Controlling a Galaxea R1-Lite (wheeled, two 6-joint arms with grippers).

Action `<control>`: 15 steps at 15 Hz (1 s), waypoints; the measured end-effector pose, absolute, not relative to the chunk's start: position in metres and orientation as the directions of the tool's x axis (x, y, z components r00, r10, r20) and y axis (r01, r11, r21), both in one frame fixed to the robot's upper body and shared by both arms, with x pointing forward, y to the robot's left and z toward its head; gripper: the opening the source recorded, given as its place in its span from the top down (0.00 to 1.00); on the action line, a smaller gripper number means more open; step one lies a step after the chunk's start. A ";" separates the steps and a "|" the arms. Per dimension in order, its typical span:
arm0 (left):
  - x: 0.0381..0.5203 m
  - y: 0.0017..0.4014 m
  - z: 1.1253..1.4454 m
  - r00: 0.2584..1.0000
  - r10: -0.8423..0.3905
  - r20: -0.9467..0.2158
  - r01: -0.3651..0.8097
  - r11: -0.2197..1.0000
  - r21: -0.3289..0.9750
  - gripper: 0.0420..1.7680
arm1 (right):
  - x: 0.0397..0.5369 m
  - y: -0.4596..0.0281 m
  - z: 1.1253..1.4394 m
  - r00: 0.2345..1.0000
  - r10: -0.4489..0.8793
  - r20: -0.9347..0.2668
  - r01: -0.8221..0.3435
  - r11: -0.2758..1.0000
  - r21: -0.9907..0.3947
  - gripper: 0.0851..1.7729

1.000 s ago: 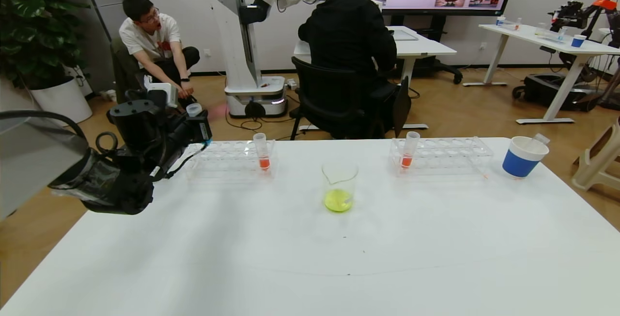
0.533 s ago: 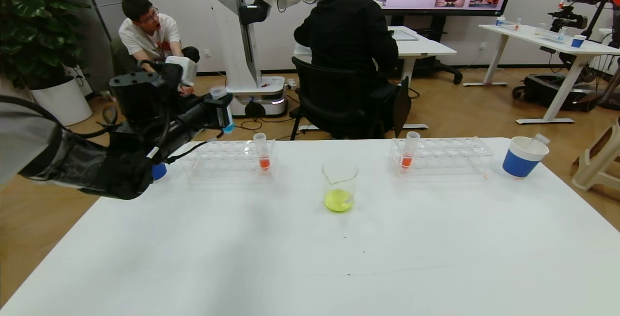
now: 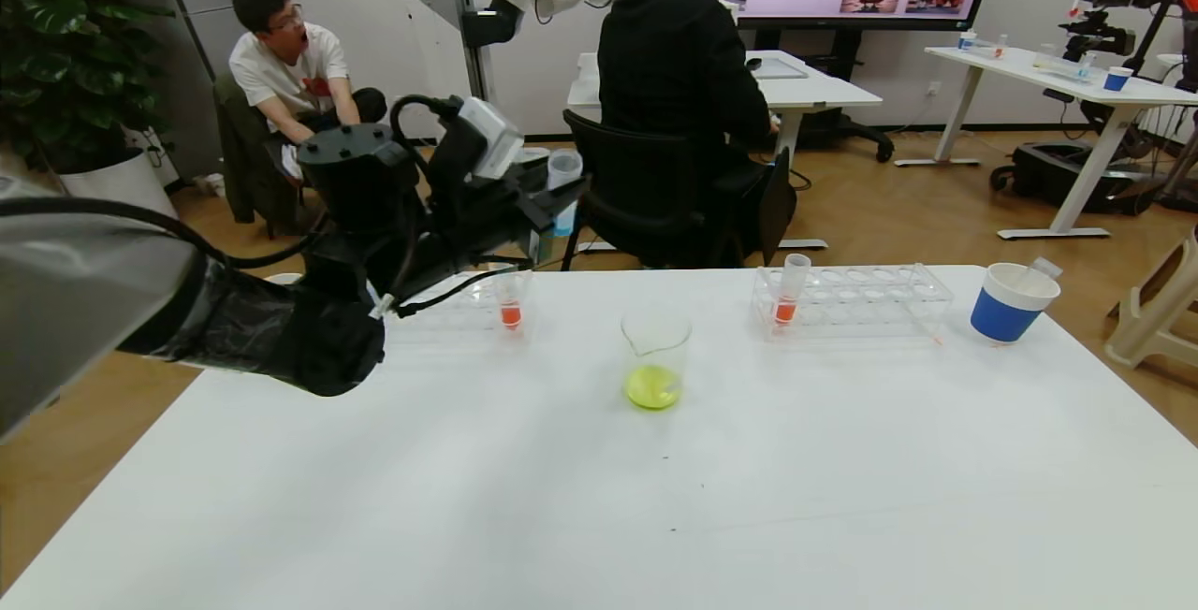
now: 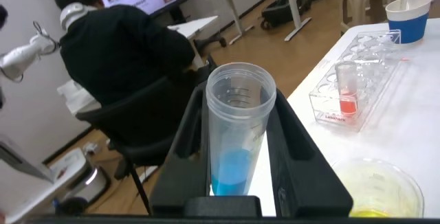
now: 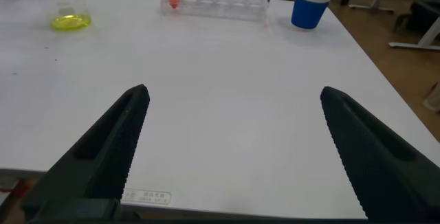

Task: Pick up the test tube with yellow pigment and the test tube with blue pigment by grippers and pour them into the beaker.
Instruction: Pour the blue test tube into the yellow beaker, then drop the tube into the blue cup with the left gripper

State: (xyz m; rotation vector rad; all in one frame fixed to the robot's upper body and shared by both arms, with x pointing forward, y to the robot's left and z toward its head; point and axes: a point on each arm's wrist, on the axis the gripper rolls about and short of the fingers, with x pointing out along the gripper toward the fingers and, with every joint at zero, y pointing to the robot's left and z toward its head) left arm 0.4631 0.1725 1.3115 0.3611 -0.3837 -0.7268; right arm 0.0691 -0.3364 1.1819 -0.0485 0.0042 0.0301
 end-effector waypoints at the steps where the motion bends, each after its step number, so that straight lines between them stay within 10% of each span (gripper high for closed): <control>1: 0.465 0.162 1.306 0.663 -0.714 0.225 0.559 0.672 0.485 0.74 | 0.069 -0.336 1.182 1.000 0.030 -0.005 -0.030 0.998 -0.048 0.02; 15: 0.493 0.110 1.245 0.392 -0.894 0.215 0.300 0.346 0.889 0.74 | 0.069 -0.336 1.182 1.000 0.030 -0.005 -0.030 0.998 -0.048 0.02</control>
